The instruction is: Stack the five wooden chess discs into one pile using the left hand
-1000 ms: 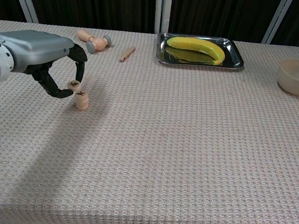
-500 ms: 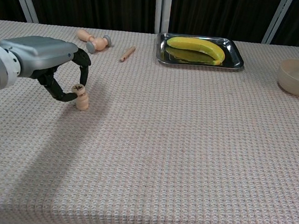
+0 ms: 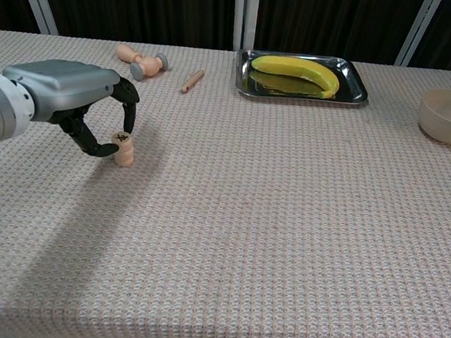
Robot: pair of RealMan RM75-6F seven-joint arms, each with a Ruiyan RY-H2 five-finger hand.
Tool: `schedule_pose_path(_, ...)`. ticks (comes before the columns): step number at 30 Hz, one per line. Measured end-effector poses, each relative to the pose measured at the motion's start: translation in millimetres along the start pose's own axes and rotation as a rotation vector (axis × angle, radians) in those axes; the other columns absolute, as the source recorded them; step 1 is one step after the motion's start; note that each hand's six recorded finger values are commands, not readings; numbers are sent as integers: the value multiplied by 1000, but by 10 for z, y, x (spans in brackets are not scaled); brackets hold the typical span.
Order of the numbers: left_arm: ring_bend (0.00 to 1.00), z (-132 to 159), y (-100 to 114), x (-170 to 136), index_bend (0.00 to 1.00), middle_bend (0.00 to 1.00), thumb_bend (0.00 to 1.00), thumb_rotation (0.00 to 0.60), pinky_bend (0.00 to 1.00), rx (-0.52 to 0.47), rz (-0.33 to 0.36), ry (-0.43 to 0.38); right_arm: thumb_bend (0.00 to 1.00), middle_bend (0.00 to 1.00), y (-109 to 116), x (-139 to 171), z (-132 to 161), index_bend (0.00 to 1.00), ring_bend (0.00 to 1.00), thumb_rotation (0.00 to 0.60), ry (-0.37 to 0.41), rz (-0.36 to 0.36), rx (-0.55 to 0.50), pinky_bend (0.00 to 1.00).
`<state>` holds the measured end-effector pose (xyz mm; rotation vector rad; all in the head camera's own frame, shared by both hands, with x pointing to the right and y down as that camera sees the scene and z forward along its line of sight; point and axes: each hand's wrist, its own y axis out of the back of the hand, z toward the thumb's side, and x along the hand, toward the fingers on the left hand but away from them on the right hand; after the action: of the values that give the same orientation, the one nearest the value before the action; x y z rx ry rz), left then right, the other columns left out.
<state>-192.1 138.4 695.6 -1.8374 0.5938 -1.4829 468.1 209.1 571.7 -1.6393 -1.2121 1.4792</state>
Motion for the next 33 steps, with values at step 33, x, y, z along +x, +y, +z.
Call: schedule_pose_path(33,0,-6,177,-96,317,120,324,600,0,-22,56,-4,176,0,-10,0,4,0,0,600,0,3,-1,0)
